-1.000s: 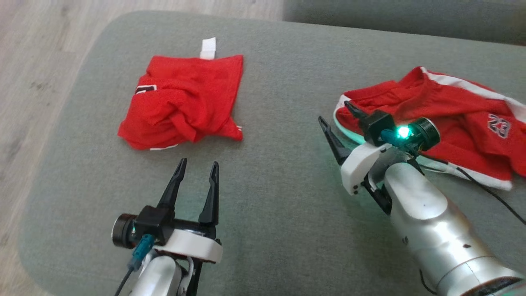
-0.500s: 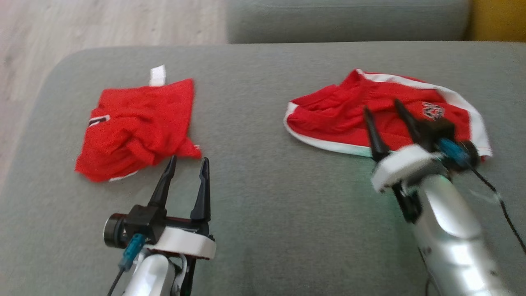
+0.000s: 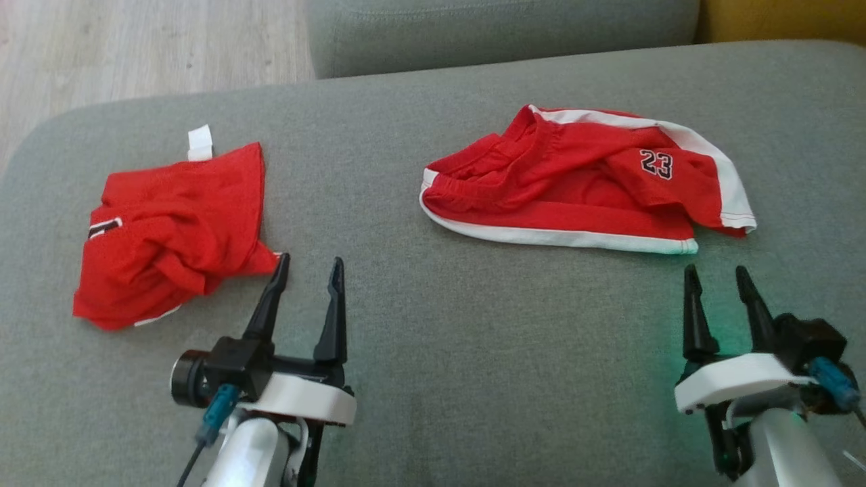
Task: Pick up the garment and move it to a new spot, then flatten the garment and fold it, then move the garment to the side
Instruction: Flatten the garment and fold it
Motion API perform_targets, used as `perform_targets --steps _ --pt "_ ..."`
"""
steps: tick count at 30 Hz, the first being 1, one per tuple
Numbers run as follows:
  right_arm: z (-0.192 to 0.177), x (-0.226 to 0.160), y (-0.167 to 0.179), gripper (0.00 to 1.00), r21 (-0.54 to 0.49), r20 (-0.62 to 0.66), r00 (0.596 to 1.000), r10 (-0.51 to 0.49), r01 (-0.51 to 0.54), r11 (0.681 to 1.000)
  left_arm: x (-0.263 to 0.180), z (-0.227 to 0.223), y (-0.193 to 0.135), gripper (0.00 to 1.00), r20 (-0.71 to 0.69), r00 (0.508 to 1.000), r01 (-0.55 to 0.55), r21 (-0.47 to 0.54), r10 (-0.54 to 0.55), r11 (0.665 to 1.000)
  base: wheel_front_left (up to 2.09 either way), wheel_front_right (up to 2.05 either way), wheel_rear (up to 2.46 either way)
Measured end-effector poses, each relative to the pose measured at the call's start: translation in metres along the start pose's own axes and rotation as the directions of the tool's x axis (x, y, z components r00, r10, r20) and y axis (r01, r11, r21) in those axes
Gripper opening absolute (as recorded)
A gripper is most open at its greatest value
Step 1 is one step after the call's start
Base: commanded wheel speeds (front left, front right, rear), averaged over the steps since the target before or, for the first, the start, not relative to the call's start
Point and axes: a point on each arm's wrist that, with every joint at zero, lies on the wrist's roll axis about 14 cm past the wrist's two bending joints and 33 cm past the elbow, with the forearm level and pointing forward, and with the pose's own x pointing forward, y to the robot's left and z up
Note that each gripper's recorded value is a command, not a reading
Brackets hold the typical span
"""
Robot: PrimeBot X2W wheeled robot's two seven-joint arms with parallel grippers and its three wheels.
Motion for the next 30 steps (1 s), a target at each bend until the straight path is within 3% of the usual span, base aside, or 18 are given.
perform_targets --steps 17,24,25,27,30 --pt "-0.049 0.046 -0.008 1.0 0.049 -0.203 0.977 -0.06 0.072 0.996 -0.005 -0.025 0.021 1.0 -0.072 0.996 -0.051 0.001 0.051 0.999 0.0 0.0 0.0" --pt "-0.059 0.062 0.002 0.97 0.028 -0.246 0.968 -0.039 0.047 0.998 -0.002 -0.027 0.027 1.0 -0.077 0.995 -0.061 0.009 0.062 0.998 0.0 0.0 0.0" --pt "-0.061 0.063 0.003 0.91 0.025 -0.255 0.966 -0.036 0.044 0.999 -0.002 -0.028 0.027 1.0 -0.078 0.995 -0.062 0.009 0.063 0.998 0.0 0.0 0.0" --pt "-0.065 0.063 0.005 0.0 0.025 -0.268 0.963 -0.032 0.04 0.999 -0.002 -0.028 0.027 1.0 -0.08 0.995 -0.057 0.007 0.057 0.998 0.0 0.0 0.0" --pt "-0.065 0.062 0.005 0.0 0.011 -0.275 0.961 -0.028 0.032 0.999 -0.002 -0.027 0.026 1.0 -0.077 0.996 -0.054 0.008 0.054 0.999 0.0 0.0 0.0"
